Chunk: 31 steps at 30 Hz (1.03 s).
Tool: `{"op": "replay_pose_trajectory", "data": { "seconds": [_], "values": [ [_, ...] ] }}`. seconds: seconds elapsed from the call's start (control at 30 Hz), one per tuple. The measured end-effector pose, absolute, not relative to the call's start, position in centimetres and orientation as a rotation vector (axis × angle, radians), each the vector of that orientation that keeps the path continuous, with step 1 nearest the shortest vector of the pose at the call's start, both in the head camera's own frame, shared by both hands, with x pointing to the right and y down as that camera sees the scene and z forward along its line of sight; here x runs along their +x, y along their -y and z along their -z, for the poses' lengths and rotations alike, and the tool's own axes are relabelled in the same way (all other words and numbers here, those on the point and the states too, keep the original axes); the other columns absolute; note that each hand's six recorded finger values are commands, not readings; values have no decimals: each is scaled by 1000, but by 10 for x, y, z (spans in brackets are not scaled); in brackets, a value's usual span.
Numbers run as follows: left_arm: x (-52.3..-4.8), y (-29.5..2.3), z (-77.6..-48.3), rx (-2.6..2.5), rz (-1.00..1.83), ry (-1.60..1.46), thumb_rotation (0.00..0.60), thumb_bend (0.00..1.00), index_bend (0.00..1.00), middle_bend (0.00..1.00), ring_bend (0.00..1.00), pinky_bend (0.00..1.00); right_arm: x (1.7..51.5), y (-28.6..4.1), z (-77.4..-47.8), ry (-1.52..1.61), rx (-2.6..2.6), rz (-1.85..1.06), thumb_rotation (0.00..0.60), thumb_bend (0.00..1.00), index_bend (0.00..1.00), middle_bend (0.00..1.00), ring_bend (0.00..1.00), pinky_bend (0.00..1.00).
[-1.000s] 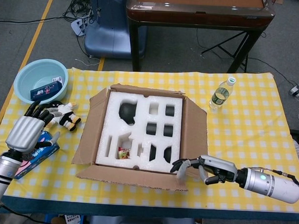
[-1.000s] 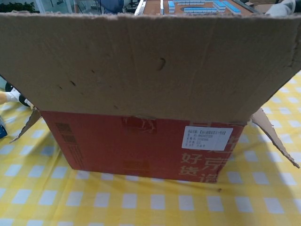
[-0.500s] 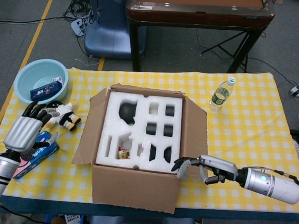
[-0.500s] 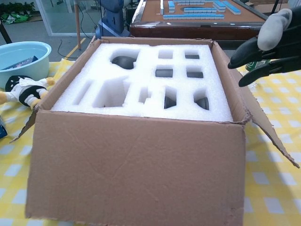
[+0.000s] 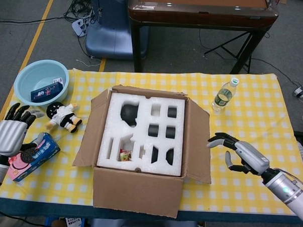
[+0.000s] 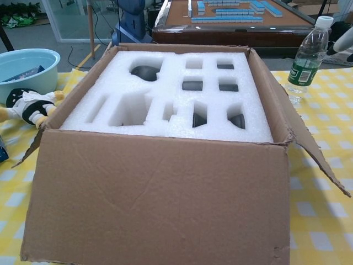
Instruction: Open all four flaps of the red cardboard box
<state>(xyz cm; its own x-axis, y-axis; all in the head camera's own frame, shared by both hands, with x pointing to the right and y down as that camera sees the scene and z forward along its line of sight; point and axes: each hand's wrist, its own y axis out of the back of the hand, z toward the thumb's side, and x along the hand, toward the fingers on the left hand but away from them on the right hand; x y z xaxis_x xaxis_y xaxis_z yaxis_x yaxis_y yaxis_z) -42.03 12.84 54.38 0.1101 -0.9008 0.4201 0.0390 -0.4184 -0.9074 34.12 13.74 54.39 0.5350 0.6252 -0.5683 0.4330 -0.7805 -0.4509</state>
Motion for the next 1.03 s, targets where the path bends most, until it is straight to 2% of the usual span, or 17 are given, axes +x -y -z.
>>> {"op": "replay_pose_trajectory", "data": {
  "seconds": [0.4, 0.63, 1.03],
  "values": [
    [-445, -158, -542, -1499, 1483, -949, 486, 424, 281, 214, 108, 0, 407, -162, -540, 1022, -1936, -1320, 600, 719, 223, 168, 70, 109],
    [-458, -183, -538, -1459, 1511, -981, 488, 425, 280, 210, 108, 0, 427, -182, -534, 1081, -1757, -1371, 600, 706, 223, 168, 70, 109],
    [-467, -217, -541, -1454, 1563, -1022, 492, 425, 279, 210, 108, 0, 441, -189, -537, 1101, -1665, -1431, 600, 706, 208, 168, 69, 108]
  ]
}}
